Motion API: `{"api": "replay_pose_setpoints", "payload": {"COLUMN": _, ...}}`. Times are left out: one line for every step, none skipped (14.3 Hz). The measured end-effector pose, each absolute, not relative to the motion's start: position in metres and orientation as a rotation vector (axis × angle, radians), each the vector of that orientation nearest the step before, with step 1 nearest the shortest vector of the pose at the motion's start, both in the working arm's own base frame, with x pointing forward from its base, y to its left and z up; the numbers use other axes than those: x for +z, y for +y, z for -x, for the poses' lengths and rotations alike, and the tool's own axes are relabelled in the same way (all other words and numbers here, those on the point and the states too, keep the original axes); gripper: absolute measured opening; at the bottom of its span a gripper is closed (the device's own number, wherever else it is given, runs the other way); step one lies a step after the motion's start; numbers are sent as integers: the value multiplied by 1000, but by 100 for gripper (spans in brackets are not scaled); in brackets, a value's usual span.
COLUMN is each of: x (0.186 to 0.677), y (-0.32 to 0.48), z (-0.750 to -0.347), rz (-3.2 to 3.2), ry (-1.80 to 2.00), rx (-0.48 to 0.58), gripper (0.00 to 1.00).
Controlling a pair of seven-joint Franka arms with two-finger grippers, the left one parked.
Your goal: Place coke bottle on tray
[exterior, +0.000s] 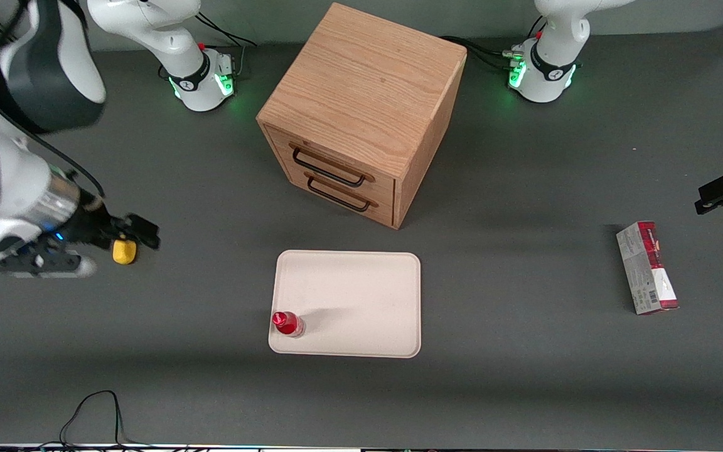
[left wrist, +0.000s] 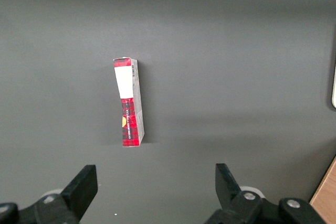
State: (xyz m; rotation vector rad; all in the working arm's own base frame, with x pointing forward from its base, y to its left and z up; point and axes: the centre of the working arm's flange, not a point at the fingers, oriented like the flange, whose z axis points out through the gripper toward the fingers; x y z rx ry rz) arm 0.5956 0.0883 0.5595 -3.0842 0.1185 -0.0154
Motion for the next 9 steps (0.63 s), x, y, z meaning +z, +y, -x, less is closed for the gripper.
{"api": "replay_pose_setpoints", "payload": {"x": 562, "y": 77, "z": -572, "rz": 3080, "ry": 137, "rx": 1, "gripper": 100}}
{"api": "replay_pose_setpoints", "payload": {"x": 565, "y": 68, "z": -550, "rz": 3078, "ry": 148, "rx": 8, "gripper": 100}}
{"api": "replay_pose_setpoints", "payload": {"x": 568, "y": 61, "z": -531, "rz": 3081, "ry": 151, "rx": 4, "gripper": 100}}
{"api": "replay_pose_setpoints", "payload": {"x": 571, "y": 57, "z": -517, "rz": 3091, "ry": 147, "rx": -3, "gripper": 100}}
{"api": "replay_pose_setpoints", "payload": {"x": 573, "y": 55, "z": -509, "rz": 3102, "ry": 141, "rx": -10, "gripper": 100}}
{"api": "replay_pose_setpoints", "payload": {"x": 575, "y": 55, "z": -506, "rz": 3108, "ry": 135, "rx": -16, "gripper": 100}}
{"api": "replay_pose_setpoints", "payload": {"x": 576, "y": 56, "z": -505, "rz": 3112, "ry": 132, "rx": -20, "gripper": 100}}
{"api": "replay_pose_setpoints", "payload": {"x": 576, "y": 56, "z": -506, "rz": 3114, "ry": 130, "rx": -20, "gripper": 100}}
{"api": "replay_pose_setpoints", "payload": {"x": 576, "y": 56, "z": -506, "rz": 3115, "ry": 132, "rx": -20, "gripper": 100}}
